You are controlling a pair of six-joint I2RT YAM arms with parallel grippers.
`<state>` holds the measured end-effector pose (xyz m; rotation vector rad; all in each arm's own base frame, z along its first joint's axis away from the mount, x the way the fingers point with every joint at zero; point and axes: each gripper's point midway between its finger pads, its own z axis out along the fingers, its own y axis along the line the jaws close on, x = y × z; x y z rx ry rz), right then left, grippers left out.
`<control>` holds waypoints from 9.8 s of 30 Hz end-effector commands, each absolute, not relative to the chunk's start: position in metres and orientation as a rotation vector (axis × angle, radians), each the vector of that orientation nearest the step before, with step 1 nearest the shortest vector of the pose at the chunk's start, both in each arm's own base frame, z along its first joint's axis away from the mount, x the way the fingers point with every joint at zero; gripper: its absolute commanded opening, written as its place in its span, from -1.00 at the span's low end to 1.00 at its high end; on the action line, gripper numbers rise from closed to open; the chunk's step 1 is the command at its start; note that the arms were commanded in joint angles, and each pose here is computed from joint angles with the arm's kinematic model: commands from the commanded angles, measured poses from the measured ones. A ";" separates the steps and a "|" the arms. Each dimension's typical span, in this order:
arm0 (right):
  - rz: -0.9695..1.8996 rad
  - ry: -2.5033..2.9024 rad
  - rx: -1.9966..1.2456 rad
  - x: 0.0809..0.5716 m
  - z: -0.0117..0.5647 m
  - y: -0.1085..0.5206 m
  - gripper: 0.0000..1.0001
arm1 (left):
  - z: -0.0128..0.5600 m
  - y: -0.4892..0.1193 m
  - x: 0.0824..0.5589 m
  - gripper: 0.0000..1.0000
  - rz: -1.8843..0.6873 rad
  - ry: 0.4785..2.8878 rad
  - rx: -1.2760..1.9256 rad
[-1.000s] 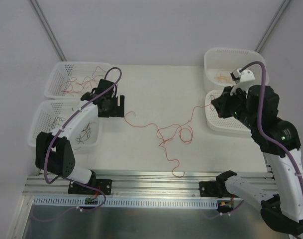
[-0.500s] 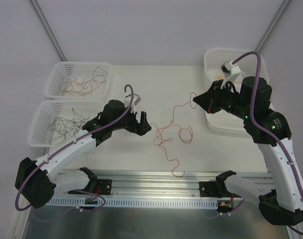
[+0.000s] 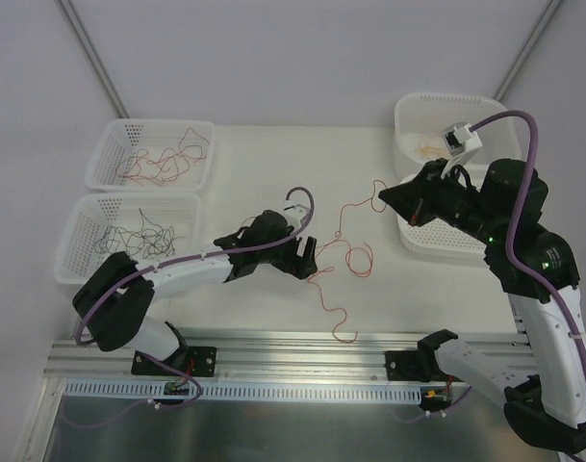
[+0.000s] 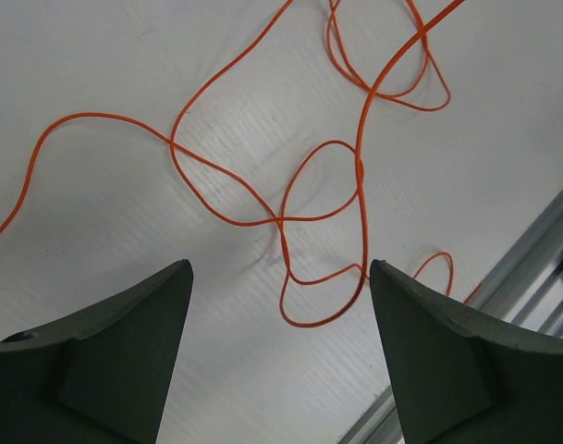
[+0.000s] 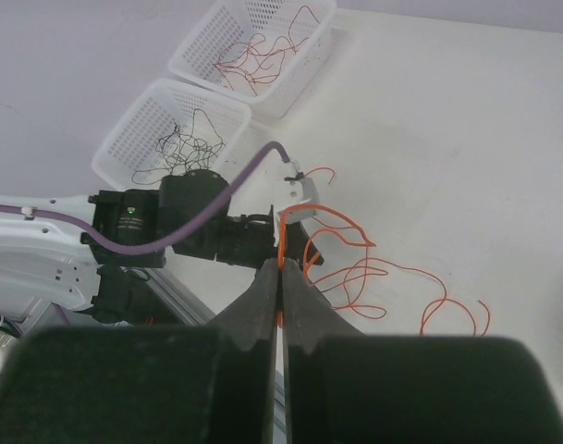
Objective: Untangle the cables
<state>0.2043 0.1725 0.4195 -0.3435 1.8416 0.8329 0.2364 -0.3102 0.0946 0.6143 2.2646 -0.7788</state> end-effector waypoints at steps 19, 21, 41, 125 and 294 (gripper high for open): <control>0.690 2.067 -0.277 0.219 0.318 0.159 -0.47 | 0.237 -0.257 0.255 -1.00 -0.517 1.999 0.526; 0.681 2.105 -0.278 0.221 0.304 0.160 -0.29 | 0.286 -0.241 0.255 -1.00 -0.474 1.934 0.518; 0.865 1.886 -0.668 0.205 0.304 0.223 0.98 | 0.480 -0.233 0.246 -0.99 -0.553 1.656 0.519; 0.873 1.703 -0.893 0.230 0.341 0.291 -0.99 | 0.443 -0.225 0.248 0.88 -0.539 1.712 0.434; 0.041 2.727 -0.439 0.266 0.033 0.214 -0.99 | 0.191 -0.102 0.328 0.98 0.008 2.136 0.348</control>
